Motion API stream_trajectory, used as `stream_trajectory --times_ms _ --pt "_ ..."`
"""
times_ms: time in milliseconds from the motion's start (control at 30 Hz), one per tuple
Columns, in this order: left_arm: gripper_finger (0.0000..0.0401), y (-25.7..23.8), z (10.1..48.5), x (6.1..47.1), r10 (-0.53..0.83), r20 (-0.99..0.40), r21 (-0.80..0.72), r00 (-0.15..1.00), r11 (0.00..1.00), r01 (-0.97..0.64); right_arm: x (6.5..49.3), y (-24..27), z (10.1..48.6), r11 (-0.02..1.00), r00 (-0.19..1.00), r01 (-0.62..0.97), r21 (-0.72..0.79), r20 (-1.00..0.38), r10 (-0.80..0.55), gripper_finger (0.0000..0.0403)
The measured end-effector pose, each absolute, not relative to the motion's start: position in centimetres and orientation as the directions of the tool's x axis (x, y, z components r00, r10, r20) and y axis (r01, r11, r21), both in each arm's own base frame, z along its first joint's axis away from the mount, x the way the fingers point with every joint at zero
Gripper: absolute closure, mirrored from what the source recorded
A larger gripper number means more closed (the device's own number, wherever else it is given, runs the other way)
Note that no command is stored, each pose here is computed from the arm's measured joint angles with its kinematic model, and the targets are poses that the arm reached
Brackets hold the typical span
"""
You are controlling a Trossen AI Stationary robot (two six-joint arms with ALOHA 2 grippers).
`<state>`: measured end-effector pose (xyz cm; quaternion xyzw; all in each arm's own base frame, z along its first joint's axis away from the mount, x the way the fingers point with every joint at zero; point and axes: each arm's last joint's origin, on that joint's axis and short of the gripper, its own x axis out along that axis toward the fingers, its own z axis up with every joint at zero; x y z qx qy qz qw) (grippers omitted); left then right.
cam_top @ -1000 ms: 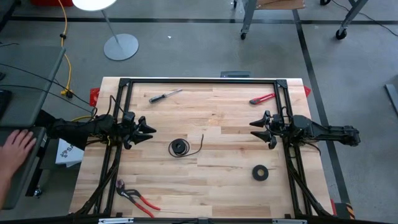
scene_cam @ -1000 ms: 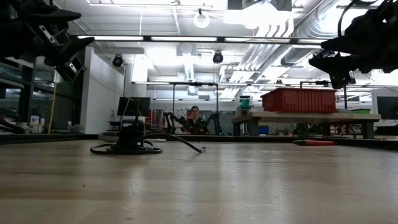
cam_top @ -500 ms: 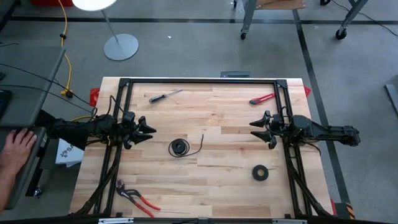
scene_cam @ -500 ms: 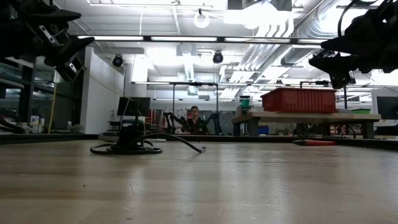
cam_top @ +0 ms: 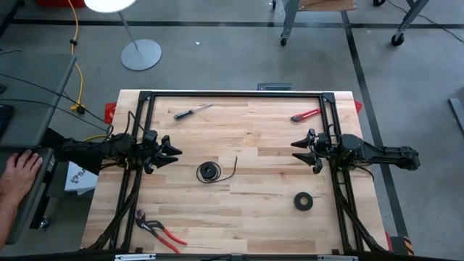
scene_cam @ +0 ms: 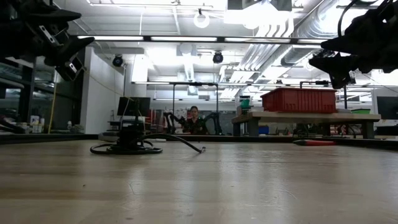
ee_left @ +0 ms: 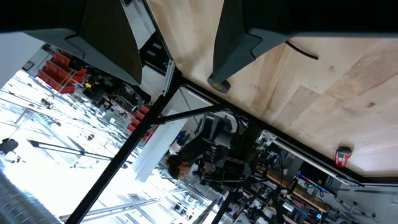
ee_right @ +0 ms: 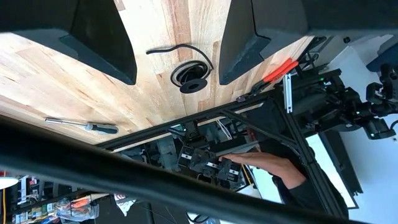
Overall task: Coil cords
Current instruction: Return to Home Position
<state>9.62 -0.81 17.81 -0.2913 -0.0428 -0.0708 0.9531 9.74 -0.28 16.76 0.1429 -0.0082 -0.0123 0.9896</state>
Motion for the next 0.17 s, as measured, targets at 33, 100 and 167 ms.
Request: stream_trajectory --times_ms 33,100,167 --pt "0.0208 -0.81 17.82 9.62 -0.110 0.123 -0.549 0.986 0.821 0.160 9.74 -0.28 16.76 0.959 1.000 0.022 0.283 0.013 -0.027 0.0183" --pt "0.0208 -0.81 17.81 9.62 -0.110 0.123 -0.549 0.986 0.821 0.160 9.73 -0.28 16.76 0.959 1.000 0.021 0.283 0.013 -0.026 0.0183" --pt "0.0208 -0.81 17.81 9.62 -0.110 0.123 -0.549 0.986 0.821 0.160 9.74 -0.28 16.76 0.959 1.000 0.022 0.283 0.013 -0.026 0.0183"
